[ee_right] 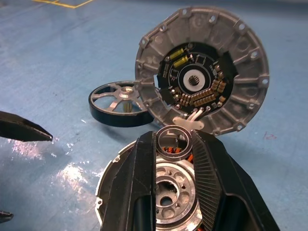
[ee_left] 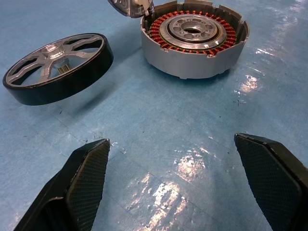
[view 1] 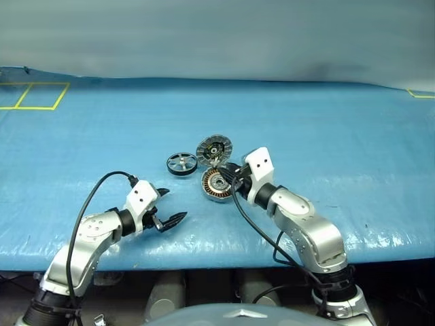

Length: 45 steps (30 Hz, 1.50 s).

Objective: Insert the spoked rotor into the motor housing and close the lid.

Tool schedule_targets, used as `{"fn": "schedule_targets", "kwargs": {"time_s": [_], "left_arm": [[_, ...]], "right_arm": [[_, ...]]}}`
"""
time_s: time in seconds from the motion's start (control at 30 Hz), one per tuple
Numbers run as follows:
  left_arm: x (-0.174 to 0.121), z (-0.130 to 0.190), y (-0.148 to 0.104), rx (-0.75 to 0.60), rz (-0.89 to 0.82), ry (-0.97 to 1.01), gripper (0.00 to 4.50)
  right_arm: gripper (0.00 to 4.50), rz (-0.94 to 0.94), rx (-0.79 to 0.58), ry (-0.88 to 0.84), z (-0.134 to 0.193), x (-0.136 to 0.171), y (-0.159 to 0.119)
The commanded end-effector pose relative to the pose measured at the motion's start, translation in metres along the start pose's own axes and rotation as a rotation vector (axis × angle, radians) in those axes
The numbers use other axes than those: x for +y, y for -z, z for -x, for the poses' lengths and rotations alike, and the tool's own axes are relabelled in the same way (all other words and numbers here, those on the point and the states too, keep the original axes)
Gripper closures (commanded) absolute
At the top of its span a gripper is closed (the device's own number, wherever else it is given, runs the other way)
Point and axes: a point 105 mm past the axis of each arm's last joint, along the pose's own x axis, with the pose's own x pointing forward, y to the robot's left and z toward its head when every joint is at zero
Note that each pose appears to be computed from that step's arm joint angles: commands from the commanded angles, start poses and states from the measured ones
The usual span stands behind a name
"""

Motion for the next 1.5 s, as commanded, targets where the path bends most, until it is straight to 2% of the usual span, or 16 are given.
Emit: {"fn": "schedule_targets", "kwargs": {"time_s": [0.03,0.47,1.1,1.5], "left_arm": [[-0.002,0.002,-0.015,-0.053,-0.034,0.0,0.0],[-0.001,0.001,-0.016,-0.047,-0.045,0.01,0.0],[0.0,0.001,-0.017,-0.052,-0.043,0.003,0.0],[0.001,0.0,-0.016,-0.05,-0.037,-0.004,0.0]], "right_arm": [[3.78,-0.032,0.004,-0.019,-0.003,0.006,0.004],[3.78,-0.047,0.057,-0.006,-0.01,0.006,0.021],[3.78,-0.029,0.099,0.02,-0.008,-0.001,0.027],[3.78,0.05,0.106,0.033,-0.009,0.0,0.024]]}}
